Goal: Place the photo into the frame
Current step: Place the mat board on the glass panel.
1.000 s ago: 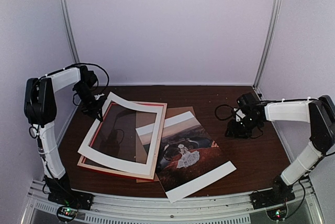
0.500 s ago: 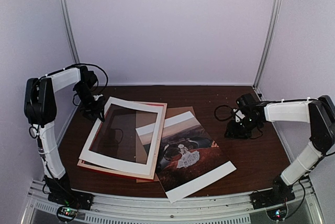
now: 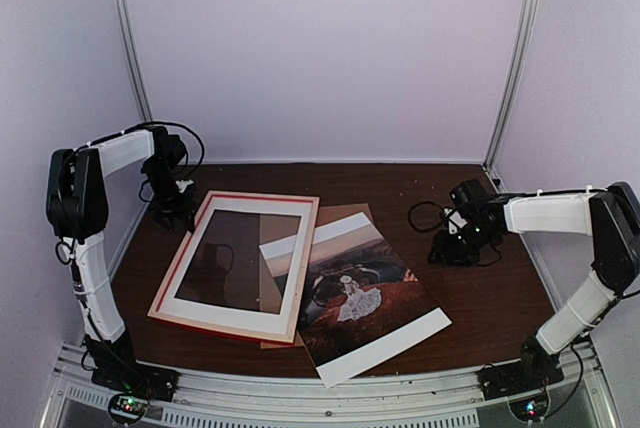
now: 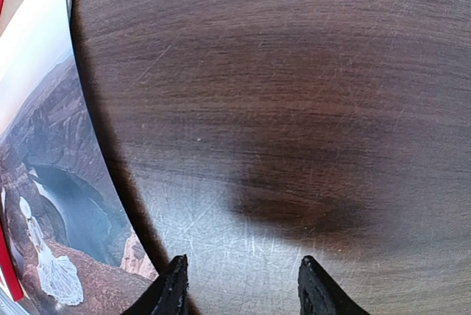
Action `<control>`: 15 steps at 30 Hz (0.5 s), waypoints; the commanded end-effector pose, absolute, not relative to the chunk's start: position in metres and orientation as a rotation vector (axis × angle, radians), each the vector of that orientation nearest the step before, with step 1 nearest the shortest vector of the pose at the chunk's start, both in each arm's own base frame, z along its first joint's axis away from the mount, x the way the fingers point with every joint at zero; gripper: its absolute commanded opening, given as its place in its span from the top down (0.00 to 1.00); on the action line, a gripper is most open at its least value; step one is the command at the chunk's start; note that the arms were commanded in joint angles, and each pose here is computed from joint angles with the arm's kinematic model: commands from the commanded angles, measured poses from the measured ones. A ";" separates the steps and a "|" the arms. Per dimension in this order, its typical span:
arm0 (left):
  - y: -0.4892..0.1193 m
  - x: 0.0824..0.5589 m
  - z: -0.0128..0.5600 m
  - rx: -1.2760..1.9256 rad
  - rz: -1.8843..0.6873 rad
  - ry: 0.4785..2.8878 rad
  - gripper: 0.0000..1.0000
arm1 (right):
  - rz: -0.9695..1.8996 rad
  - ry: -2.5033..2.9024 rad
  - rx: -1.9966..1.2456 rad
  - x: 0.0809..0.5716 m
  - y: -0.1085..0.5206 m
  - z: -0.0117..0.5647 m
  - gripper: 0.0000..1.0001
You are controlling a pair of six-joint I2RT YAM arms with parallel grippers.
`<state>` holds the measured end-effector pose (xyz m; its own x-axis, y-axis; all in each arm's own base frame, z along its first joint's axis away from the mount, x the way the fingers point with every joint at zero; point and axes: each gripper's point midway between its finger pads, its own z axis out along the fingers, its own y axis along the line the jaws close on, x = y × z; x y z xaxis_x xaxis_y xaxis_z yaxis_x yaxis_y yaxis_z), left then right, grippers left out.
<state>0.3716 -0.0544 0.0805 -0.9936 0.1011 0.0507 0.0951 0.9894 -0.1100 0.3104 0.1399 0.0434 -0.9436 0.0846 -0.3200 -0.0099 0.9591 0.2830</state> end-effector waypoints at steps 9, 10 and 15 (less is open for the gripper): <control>-0.066 0.384 0.083 -0.081 0.262 -3.168 0.42 | 0.509 2.767 -0.099 0.300 0.163 0.048 0.47; -0.071 0.383 0.085 -0.077 0.303 -3.184 0.42 | 0.539 2.767 -0.115 0.298 0.167 0.048 0.46; -0.096 0.377 0.096 -0.084 0.512 -3.244 0.41 | 0.650 2.781 -0.195 0.289 0.187 0.046 0.45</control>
